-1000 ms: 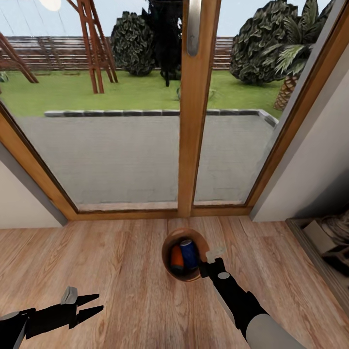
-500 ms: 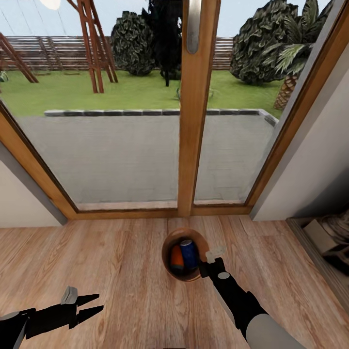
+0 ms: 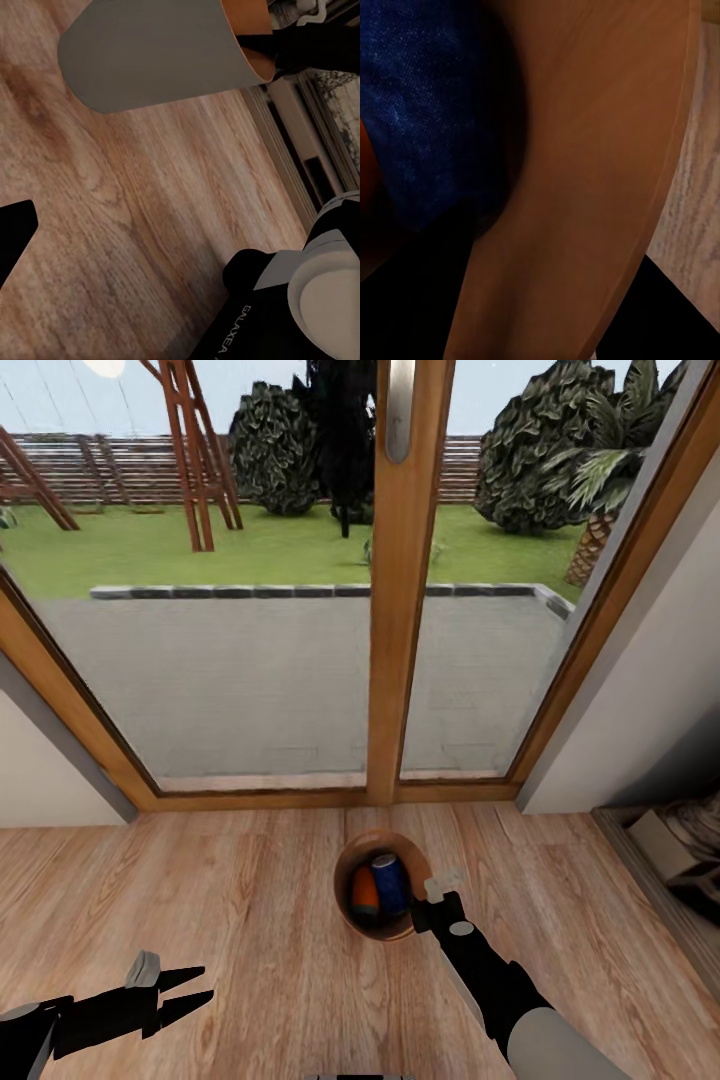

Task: Put the three can of soda from the living room inside the tash can in the kitchen.

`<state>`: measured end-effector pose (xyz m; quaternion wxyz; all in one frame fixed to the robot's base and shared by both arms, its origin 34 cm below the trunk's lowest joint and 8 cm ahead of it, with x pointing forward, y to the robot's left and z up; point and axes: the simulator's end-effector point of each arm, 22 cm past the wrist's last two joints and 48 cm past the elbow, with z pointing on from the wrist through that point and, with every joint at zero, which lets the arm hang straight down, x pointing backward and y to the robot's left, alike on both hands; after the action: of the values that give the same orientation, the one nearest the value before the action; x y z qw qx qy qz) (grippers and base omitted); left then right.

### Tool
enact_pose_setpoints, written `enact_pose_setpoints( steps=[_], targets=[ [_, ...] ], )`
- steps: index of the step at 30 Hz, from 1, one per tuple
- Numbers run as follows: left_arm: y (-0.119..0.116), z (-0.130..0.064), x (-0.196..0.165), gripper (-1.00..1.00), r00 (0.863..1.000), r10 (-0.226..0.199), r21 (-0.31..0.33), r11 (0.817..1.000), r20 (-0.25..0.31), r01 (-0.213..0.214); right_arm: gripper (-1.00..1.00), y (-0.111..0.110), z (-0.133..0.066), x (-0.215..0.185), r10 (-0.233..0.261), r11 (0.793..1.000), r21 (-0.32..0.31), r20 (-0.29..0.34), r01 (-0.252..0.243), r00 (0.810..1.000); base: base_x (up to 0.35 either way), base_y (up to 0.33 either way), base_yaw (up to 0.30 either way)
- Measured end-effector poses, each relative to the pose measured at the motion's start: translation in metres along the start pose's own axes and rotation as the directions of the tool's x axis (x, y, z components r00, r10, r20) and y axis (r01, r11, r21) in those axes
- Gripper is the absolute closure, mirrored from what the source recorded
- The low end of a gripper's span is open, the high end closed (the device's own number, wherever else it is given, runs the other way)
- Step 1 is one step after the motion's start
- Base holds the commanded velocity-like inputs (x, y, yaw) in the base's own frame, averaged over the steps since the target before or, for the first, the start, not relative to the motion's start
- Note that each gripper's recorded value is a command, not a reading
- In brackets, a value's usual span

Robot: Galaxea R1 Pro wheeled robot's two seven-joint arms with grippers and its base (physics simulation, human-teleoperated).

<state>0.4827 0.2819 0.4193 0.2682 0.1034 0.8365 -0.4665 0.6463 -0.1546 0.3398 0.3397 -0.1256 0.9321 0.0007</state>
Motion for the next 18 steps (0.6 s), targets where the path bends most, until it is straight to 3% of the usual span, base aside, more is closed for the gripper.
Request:
enact_pose_setpoints(
  steps=[18],
  targets=[
    [0.0055,0.0030,0.0067,-1.00,1.000,-0.001,0.000,1.000,0.000,0.001,1.00,0.0010,0.0054,0.0073,0.000,1.000,0.000,-0.001,0.000,1.000,0.000,0.000,0.000]
  ],
)
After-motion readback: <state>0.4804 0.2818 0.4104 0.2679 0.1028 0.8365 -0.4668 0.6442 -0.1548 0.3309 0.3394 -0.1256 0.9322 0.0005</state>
